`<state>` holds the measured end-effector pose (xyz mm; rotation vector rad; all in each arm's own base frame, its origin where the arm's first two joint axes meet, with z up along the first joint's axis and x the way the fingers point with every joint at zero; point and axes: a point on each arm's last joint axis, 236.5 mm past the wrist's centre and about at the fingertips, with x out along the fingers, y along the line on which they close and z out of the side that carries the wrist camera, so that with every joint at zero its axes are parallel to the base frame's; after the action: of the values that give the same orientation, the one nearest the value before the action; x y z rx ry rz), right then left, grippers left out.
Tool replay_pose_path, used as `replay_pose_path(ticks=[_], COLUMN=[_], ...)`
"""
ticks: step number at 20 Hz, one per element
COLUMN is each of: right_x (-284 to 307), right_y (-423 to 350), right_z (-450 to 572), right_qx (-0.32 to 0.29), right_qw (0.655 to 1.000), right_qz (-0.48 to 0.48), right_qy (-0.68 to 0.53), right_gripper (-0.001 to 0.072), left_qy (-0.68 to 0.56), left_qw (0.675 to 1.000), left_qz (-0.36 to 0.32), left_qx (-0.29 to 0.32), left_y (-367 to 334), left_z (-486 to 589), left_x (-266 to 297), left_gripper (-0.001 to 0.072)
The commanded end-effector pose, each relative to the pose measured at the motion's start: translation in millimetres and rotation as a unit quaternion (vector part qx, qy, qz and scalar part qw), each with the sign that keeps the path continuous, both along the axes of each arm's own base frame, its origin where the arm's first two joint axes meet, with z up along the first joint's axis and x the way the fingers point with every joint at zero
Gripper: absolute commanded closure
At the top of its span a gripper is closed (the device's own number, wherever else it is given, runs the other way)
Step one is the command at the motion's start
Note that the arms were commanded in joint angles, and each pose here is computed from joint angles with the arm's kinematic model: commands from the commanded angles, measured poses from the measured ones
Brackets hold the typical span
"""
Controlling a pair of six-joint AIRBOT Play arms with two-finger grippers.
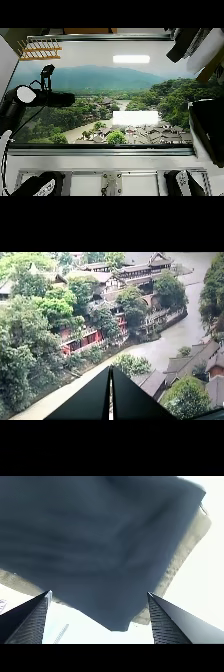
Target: Fold the clothes and pants, and hang the long-sleeved shirts on hangers.
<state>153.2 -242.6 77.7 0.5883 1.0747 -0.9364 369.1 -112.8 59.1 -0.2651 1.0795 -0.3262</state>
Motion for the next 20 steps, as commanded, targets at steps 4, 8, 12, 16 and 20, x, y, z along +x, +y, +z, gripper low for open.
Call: replay_pose_path(ticks=[4,8,12,16,20], right_x=[85,161,170,163,162], right_y=[37,169,284,348,365], right_z=[65,104,82,58,46], right_qx=[-0.056,0.009,0.085,0.134,0.155], right_qw=[0.974,0.894,0.828,0.785,0.775], right_qz=[0.115,0.329,0.478,0.554,0.570], right_qy=[-0.189,-0.304,-0.279,-0.242,-0.224], right_gripper=[0.0055,0.0055,0.0056,0.0058,0.0346], left_qy=[0.000,0.000,0.001,0.000,0.000], left_qw=[1.000,1.000,1.000,1.000,1.000], left_qz=[0.000,0.000,0.000,0.000,0.000], left_qx=[0.000,0.000,-0.001,0.000,0.000], left_y=[0,0,-1,0,0], left_z=[0,0,0,0,0], left_x=[0,0,0,0,0], left_gripper=[0.0702,0.0701,0.0702,0.0701,0.0702])
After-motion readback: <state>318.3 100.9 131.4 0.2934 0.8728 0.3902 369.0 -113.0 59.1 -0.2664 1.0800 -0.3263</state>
